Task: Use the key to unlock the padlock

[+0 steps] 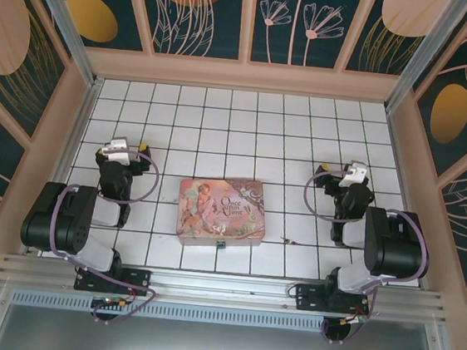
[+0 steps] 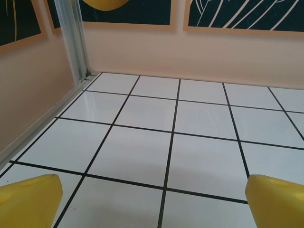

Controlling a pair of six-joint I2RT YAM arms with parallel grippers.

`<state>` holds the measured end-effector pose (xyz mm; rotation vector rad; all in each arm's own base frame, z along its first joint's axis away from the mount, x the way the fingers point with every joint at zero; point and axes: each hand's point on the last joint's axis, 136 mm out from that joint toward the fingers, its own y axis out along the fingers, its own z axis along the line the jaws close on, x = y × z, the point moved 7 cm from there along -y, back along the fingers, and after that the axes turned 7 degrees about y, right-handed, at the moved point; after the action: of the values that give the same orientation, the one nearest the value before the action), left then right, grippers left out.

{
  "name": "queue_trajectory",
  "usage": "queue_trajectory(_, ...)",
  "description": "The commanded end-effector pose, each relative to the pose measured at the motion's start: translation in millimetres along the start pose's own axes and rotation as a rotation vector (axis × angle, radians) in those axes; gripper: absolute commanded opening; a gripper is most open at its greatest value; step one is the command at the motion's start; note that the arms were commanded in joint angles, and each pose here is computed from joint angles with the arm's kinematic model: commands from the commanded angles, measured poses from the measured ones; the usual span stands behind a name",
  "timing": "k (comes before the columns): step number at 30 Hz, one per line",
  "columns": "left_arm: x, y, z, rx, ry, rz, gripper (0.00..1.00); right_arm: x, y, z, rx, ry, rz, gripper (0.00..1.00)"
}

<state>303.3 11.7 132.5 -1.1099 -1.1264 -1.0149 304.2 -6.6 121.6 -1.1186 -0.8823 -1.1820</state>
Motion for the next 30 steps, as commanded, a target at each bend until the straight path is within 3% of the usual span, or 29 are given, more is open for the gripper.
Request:
queue_trajectory(1,10.2,1.2,1.4,0.002,-0.022,-0.052,0.99,10.0,3.1,1.7,0.019,-0.014,-0.037,0.99)
queue_trajectory(15,13.4,3.3,-3.2,-0.039,0.0,-0.044,0.99,12.4,4.4,-0.1,0.006,-0.003,-0.035,0.99)
queue_trajectory(21,36.3,1.2,4.2,0.016,-0.026,-0.023,0.99,49.9,33.5,0.7,-0.043,0.066,0.101,0.99)
queue_trajectory(26,64.1,3.6,5.3,0.017,-0.099,0.023,0.99,75.6,33.5,-7.8,-0.178,0.252,0.102,0.99)
queue_trajectory(30,77.8,-6.4,2.6,-0.023,-0.291,0.108,0.99,85.1,22.7,10.1,-0.041,0.312,0.156,0.99)
